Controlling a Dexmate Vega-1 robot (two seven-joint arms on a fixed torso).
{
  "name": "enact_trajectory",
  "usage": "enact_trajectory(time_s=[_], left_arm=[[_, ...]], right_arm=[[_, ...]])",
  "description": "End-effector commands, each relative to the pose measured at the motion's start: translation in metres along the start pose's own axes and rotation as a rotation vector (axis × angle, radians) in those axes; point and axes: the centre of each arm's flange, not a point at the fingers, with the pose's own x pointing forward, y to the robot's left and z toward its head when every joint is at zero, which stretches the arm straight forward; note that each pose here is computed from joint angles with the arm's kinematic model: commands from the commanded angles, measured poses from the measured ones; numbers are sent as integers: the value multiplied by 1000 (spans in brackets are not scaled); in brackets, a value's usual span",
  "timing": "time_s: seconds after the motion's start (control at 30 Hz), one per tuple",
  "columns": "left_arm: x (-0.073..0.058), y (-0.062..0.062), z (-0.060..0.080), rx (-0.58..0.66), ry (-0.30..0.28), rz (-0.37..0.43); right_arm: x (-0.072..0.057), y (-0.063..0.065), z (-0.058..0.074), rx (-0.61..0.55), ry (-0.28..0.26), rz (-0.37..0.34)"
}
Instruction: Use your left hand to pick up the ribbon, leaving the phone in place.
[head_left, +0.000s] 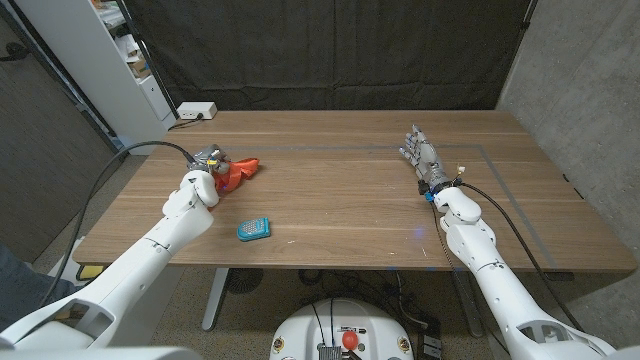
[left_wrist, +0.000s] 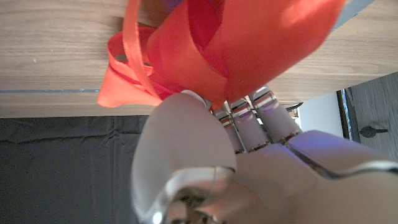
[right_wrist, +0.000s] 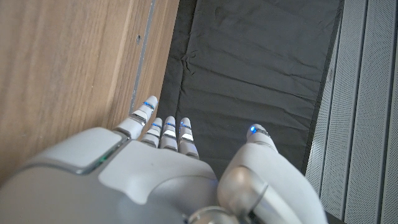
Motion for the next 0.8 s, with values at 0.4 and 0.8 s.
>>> enact_trajectory(time_s=[0.4, 0.8], left_arm=[[-5, 15, 5, -8, 2, 38], [-11, 28, 10, -7, -10, 57]], right_arm=[[6, 3, 6, -5, -13, 18], [6, 3, 7, -5, -20, 15]])
